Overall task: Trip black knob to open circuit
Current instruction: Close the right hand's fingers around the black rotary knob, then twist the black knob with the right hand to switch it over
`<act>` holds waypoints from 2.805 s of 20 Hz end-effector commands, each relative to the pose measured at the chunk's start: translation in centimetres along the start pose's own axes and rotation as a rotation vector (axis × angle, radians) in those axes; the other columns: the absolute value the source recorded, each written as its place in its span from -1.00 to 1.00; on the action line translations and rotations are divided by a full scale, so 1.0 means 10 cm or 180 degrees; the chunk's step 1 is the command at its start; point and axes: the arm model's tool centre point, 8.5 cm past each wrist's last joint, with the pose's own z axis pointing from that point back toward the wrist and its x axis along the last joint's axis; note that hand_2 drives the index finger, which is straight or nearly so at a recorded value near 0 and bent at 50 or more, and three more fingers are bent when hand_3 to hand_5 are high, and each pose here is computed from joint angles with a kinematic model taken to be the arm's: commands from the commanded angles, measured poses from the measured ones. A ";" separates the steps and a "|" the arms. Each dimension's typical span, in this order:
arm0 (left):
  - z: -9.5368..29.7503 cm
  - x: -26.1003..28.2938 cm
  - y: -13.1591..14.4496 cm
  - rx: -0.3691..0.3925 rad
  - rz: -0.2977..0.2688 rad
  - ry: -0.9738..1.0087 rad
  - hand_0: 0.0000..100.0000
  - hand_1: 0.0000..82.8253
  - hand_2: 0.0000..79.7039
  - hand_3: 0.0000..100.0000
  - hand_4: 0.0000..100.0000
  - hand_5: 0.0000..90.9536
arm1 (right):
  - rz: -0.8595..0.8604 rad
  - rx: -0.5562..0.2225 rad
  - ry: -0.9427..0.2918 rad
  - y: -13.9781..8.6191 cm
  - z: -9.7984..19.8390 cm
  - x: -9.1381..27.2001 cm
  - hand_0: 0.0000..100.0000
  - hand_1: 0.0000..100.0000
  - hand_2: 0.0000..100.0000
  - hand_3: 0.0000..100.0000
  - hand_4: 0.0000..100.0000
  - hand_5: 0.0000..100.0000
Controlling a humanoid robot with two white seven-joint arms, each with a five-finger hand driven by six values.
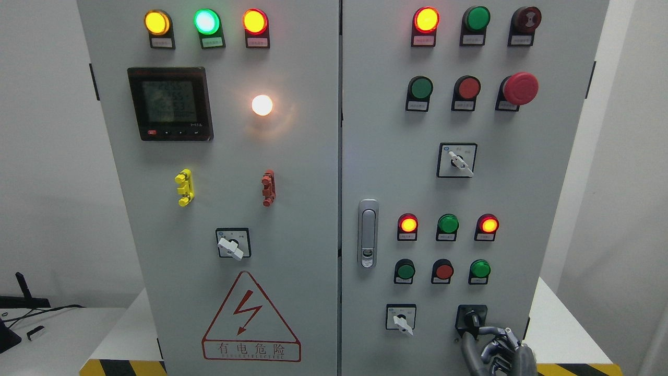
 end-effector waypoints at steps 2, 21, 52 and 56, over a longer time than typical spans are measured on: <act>0.00 0.00 0.01 0.0007 0.0014 0.0000 -0.76 -0.06 -1.00 -1.00 -1.00 -1.00 | -0.0002 0.0014 0.0008 0.01 0.00 -0.01 -0.26 0.43 0.02 0.77 0.81 1.00; 0.00 0.00 0.01 0.0007 0.0014 0.0000 -0.76 -0.06 -1.00 -1.00 -1.00 -1.00 | -0.0095 0.0046 0.0006 0.08 0.00 0.02 -0.23 0.41 0.08 0.80 0.83 1.00; 0.00 0.00 0.01 0.0007 0.0014 0.0000 -0.76 -0.06 -1.00 -1.00 -1.00 -1.00 | -0.0086 0.0154 0.0040 0.19 -0.01 0.05 -0.22 0.41 0.11 0.82 0.84 1.00; 0.00 0.00 0.00 0.0002 0.0015 0.0001 -0.76 -0.06 -1.00 -1.00 -1.00 -1.00 | -0.0091 0.0163 0.0040 0.20 -0.01 0.06 -0.22 0.41 0.11 0.82 0.84 1.00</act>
